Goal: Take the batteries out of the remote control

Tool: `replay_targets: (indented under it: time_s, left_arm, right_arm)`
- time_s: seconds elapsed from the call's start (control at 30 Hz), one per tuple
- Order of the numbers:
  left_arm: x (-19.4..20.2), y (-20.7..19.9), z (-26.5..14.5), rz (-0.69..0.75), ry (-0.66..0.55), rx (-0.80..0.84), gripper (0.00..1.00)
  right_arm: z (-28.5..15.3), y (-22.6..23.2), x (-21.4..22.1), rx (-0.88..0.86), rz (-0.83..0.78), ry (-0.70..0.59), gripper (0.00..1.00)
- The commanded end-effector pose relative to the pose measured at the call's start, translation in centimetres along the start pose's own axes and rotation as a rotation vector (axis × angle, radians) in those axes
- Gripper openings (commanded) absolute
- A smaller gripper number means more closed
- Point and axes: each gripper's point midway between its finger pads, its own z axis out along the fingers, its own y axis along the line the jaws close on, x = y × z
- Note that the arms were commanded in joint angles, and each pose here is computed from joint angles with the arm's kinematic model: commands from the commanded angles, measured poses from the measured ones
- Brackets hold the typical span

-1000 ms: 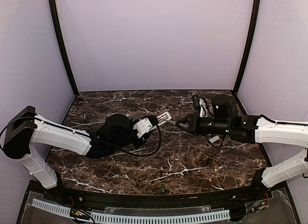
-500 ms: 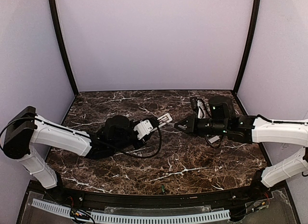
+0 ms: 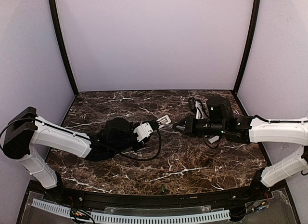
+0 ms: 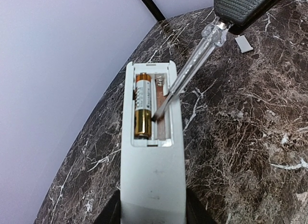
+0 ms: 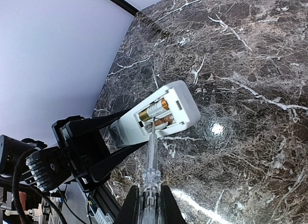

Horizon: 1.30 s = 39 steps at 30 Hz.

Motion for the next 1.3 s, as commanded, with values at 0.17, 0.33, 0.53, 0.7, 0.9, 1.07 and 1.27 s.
replay_targets:
  time_s: [0.17, 0.33, 0.53, 0.7, 0.9, 1.07, 1.27]
  left_arm:
    - [-3.9, -2.7, -2.2, -0.035, -0.169, 0.170, 0.00]
    - [-4.5, -3.8, -2.8, -0.064, -0.197, 0.249, 0.00]
    - [-4.7, -4.5, -2.8, -0.091, -0.178, 0.299, 0.01]
    - [-4.5, -4.5, -2.2, -0.093, -0.143, 0.295, 0.00]
    - [-3.8, -4.6, -1.3, -0.113, -0.072, 0.308, 0.01]
    - [-3.9, -4.7, -0.9, -0.151, -0.059, 0.325, 0.00]
    - [-3.6, -4.5, -0.6, -0.165, -0.041, 0.331, 0.00]
  right_arm:
    - [0.3, 1.8, -1.3, -0.128, -0.025, -0.062, 0.00]
    - [0.6, 1.7, -1.0, -0.144, -0.032, -0.058, 0.00]
    - [1.1, 1.2, -0.5, -0.121, -0.080, -0.031, 0.00]
    - [1.4, 0.4, 0.0, -0.063, -0.120, 0.013, 0.00]
    - [1.4, -0.7, 0.8, 0.023, -0.205, 0.070, 0.00]
    - [1.3, -1.4, 1.1, 0.059, -0.238, 0.078, 0.00]
    - [1.9, -2.2, 2.1, 0.094, -0.249, 0.119, 0.00]
